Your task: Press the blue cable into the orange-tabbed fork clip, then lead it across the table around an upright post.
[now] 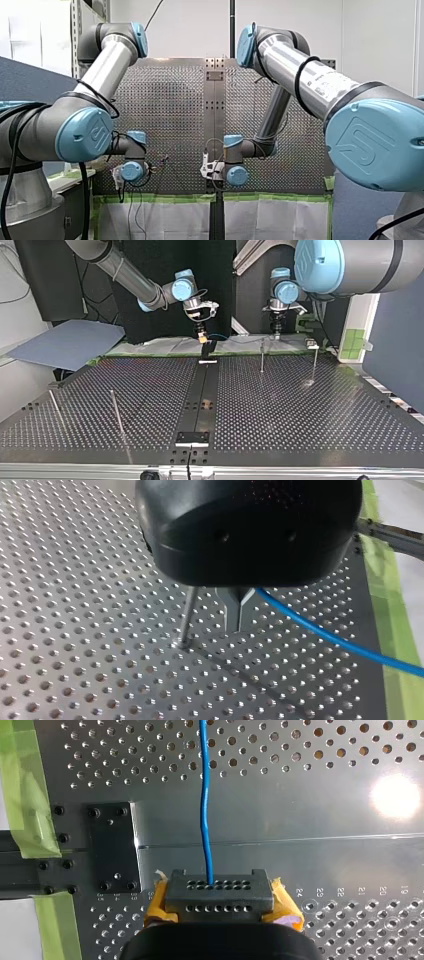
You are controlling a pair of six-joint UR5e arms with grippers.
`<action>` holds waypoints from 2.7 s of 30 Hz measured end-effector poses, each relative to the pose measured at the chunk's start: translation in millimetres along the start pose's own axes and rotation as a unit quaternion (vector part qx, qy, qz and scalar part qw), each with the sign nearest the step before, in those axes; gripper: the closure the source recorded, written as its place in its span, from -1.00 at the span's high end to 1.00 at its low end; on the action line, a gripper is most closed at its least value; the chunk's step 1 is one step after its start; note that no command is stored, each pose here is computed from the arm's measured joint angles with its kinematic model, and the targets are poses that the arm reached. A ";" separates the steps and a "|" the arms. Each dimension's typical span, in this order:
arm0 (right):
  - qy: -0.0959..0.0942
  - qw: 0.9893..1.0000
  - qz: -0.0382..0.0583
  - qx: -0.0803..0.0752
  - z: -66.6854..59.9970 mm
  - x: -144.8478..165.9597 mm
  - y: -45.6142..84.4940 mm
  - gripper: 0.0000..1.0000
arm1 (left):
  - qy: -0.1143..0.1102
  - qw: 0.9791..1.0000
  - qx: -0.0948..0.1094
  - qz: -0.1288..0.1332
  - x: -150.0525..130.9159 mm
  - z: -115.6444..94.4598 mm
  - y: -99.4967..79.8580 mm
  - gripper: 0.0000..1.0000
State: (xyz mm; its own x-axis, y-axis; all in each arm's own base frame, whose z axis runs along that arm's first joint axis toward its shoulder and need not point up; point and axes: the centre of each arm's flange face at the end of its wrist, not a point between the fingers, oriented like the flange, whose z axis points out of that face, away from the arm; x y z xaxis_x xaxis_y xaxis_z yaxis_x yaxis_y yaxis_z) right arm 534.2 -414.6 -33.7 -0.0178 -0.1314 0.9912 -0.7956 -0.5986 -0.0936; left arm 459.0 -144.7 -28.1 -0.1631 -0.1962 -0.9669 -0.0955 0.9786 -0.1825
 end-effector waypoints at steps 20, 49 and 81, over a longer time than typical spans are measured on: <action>-0.015 1.000 -0.002 -0.003 18.0 -6.8 1.6 -1.00 | -0.010 1.000 0.002 -0.017 -11.7 35.9 -6.0 -1.00; -0.012 0.999 -0.003 -0.031 44.2 14.1 38.9 -1.00 | 0.015 1.000 0.004 -0.015 -38.8 83.2 -8.3 -0.91; -0.018 0.999 -0.006 -0.037 45.0 14.2 47.9 -1.00 | 0.055 0.998 0.035 0.013 -55.9 52.1 2.9 0.85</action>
State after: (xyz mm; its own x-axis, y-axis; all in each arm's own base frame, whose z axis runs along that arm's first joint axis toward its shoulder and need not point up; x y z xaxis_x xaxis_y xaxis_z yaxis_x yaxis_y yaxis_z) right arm 523.1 -480.7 -28.3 0.0127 -0.1540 0.9880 -0.8386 -0.5398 -0.0733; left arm 519.0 -127.6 16.1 -0.2728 -0.1721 -0.9466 -0.0212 0.9847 -0.1729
